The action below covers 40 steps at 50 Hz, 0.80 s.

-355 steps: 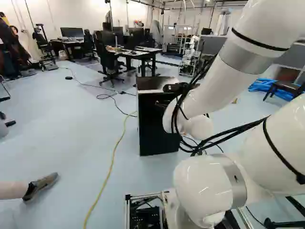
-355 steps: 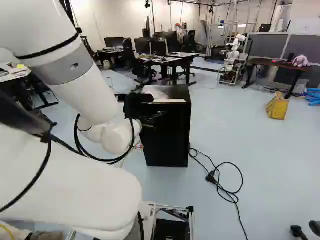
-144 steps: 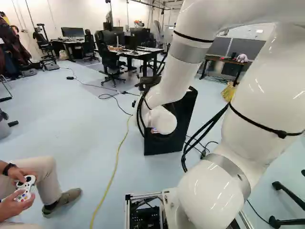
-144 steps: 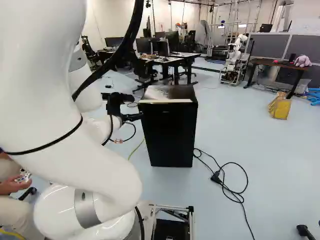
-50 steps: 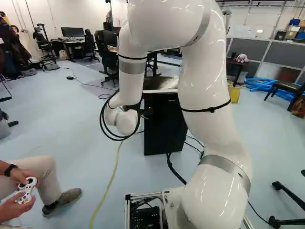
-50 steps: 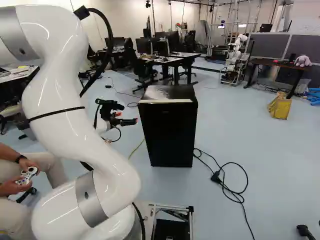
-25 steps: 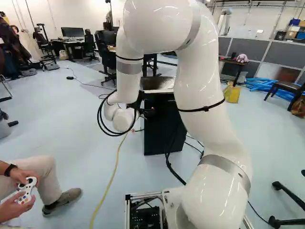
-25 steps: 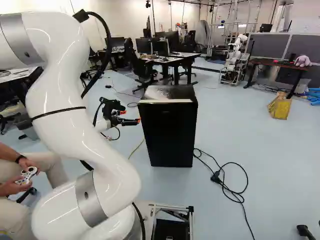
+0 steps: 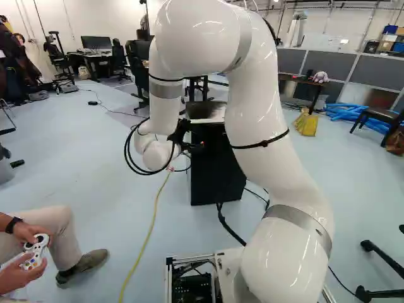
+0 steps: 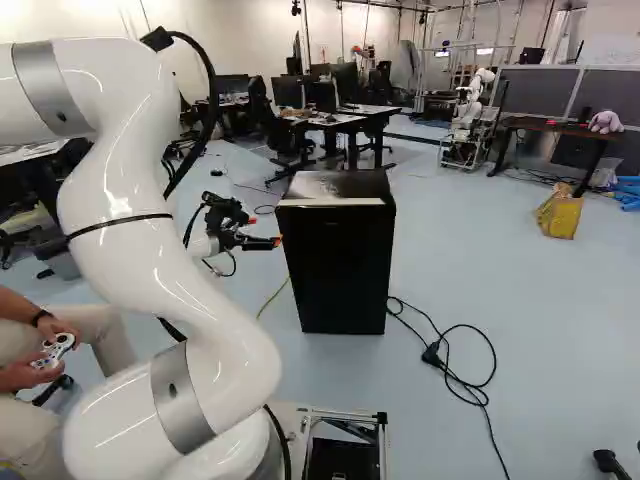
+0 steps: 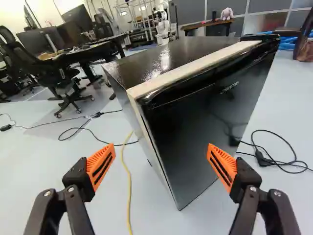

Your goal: Grab a drink from the fridge

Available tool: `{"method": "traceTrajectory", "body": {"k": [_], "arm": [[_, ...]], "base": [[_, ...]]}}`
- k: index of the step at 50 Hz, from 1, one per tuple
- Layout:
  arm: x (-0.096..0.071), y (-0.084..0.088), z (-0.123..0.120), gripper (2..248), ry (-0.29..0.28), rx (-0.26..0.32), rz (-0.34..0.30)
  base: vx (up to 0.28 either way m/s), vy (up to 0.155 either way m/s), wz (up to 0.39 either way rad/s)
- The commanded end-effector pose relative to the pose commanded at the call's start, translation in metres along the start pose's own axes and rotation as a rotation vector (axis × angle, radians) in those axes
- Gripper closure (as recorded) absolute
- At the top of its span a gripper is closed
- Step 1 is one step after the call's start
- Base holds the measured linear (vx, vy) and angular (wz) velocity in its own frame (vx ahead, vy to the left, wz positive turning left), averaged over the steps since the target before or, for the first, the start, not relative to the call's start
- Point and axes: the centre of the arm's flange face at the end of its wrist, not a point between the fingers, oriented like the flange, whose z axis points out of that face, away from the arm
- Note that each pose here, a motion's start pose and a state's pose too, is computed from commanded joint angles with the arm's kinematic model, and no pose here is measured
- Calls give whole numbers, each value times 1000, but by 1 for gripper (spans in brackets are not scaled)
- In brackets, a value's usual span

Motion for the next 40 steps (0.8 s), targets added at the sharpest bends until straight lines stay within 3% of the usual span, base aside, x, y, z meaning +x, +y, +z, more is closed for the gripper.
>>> {"method": "traceTrajectory", "body": {"k": [12, 40], "arm": [[0, -8, 7, 3, 18, -38, 33], [4, -21, 17, 3, 68, -48, 55]], "base": [[0, 0, 0], [0, 0, 0]]}}
